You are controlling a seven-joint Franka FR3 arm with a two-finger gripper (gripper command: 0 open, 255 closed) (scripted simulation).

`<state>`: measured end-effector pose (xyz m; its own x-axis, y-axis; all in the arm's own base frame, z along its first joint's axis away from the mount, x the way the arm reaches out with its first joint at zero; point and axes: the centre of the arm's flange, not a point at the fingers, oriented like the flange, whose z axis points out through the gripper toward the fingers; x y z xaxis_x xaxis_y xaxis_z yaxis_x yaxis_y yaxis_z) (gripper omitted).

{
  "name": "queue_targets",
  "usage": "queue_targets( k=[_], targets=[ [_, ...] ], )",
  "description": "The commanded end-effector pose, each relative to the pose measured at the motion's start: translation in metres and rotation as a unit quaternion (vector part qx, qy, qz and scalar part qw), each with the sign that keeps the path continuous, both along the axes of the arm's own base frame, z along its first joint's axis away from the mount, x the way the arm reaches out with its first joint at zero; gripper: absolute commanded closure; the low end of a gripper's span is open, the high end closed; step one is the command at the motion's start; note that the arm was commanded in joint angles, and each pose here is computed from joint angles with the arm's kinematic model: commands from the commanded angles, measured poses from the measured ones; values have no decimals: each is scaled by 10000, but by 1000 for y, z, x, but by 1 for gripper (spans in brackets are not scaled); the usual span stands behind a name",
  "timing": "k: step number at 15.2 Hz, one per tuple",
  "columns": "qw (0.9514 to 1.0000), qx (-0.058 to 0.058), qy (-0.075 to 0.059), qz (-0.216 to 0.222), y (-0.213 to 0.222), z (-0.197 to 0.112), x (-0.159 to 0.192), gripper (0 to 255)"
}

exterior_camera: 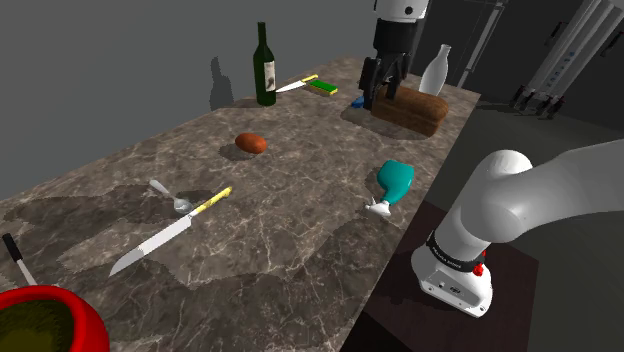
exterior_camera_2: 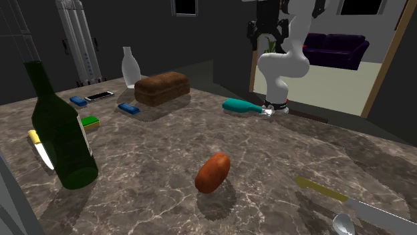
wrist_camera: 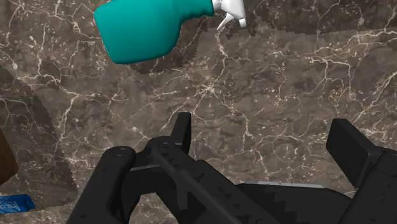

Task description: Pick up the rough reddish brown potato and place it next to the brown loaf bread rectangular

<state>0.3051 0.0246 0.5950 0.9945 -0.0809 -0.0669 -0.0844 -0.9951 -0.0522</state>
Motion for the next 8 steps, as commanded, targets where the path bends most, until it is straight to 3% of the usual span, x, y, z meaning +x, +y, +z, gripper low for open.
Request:
queue_targets(
  k=[1, 8],
  targets=[
    [10000, 0, 0, 0, 0, 0, 0, 0],
    [9996, -128, -205, 168, 19, -51, 69, 0]
  ],
)
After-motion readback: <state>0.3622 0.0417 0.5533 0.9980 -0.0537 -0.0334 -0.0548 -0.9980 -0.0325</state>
